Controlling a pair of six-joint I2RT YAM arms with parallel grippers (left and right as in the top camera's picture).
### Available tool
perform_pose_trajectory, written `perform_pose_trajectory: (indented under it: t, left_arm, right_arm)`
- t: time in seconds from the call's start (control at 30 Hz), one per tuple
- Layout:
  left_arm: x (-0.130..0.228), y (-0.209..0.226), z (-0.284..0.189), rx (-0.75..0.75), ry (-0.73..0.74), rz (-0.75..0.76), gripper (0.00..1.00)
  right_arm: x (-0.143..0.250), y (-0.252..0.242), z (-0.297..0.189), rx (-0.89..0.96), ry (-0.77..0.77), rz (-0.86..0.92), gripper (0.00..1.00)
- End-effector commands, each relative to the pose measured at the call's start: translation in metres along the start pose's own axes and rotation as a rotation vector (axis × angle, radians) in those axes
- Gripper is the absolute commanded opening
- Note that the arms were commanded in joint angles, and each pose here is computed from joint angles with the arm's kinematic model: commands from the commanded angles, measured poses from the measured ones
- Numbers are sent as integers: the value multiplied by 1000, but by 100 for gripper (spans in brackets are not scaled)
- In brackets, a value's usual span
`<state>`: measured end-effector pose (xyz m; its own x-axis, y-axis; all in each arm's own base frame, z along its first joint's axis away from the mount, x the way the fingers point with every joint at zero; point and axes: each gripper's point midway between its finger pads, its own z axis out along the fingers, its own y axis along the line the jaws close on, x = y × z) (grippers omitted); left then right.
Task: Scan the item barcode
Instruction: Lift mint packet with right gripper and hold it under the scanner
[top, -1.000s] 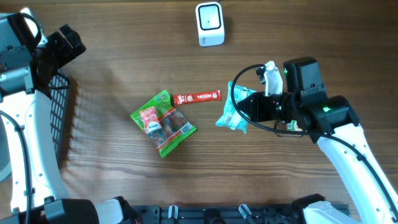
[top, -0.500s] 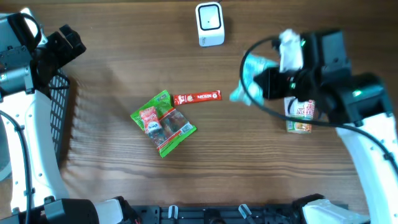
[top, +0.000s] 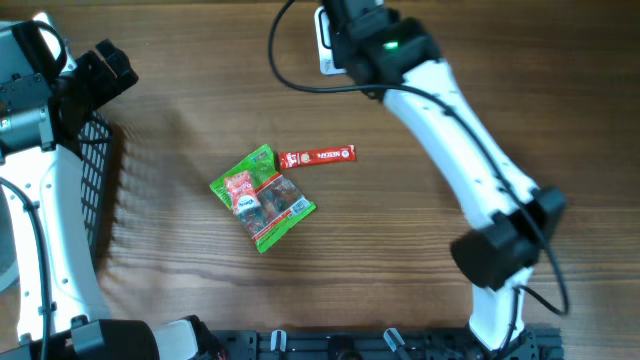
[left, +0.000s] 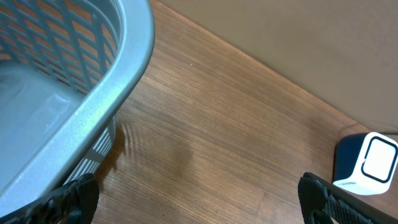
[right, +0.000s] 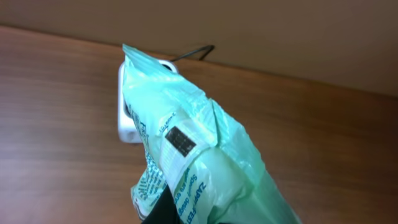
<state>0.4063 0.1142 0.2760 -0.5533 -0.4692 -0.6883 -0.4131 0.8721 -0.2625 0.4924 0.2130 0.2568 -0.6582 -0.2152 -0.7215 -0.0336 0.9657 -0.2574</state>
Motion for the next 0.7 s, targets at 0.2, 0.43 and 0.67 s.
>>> perform_pose_trajectory:
  t: [0.2, 0.43, 0.67]
  left_arm:
    - [-5, -2, -4, 11, -16, -2, 100]
    - [-5, -2, -4, 11, -16, -2, 100]
    - [-5, -2, -4, 11, -16, -2, 100]
  right_arm:
    - [-46, 34, 62, 619, -281, -372, 4]
    - [-35, 68, 120, 589, -333, -564, 4]
    - [-29, 66, 136, 623, -348, -573, 4]
